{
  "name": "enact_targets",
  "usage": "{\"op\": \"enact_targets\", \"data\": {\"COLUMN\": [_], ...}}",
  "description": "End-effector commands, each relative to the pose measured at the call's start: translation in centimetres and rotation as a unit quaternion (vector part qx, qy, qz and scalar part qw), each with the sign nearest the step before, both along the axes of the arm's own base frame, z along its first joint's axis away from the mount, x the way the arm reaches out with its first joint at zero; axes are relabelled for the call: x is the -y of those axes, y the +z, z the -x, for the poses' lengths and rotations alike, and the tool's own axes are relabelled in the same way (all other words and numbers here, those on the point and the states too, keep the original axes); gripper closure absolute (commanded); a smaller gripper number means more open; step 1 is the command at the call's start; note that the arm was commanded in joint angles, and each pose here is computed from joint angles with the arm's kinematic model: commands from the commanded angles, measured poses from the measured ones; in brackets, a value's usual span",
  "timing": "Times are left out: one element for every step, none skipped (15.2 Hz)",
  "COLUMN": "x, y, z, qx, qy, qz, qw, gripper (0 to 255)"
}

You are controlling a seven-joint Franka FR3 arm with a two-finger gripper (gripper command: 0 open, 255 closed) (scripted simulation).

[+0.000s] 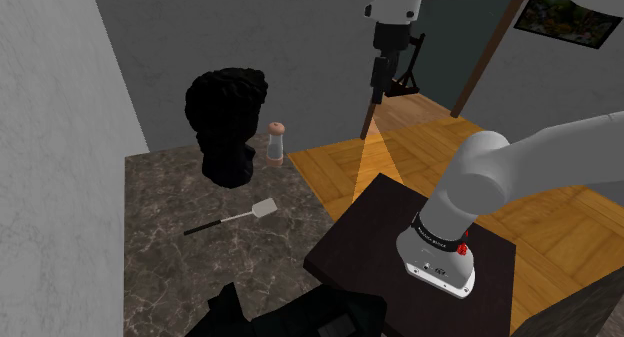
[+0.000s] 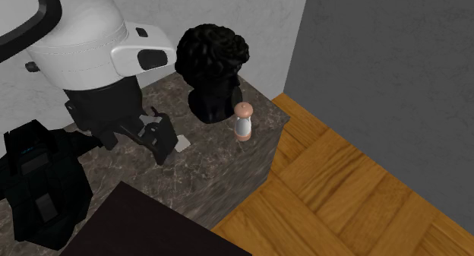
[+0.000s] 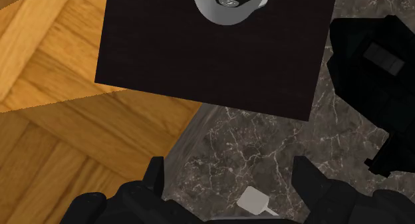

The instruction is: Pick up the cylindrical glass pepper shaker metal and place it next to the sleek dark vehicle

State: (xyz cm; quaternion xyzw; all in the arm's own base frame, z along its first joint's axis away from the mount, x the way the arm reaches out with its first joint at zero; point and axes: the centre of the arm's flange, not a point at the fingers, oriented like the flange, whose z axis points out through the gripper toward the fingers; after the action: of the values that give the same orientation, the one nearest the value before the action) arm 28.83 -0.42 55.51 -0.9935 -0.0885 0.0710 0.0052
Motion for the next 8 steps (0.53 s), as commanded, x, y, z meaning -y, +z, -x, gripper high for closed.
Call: {"op": "enact_targets", "data": {"x": [0.0,0.1,0.2,0.3,0.4,0.5,0.6,0.7], "y": [0.0,-0.8,-1.5,-2.3,-3.1,-3.8,-4.6,-5.3], "z": [0.0,-1.0,-2.1,-3.1,-4.2,-5.2,-6.3,-7.3], "qx": [0.000,0.001,0.002,0.002,0.003,0.004,0.005,0.005], "qy": [0.000,-0.002,-0.004,-0.006,-0.008,-0.010,-0.012,-0.014], "qz": [0.000,-0.001,-0.002,-0.003,-0.004,-0.004,-0.005,-0.006], "qw": [1.0000,1.0000,1.0000,1.0000,1.0000,0.9999,0.9999,0.9999], "gripper": [0,0,0,0,0,0,0,0]}}
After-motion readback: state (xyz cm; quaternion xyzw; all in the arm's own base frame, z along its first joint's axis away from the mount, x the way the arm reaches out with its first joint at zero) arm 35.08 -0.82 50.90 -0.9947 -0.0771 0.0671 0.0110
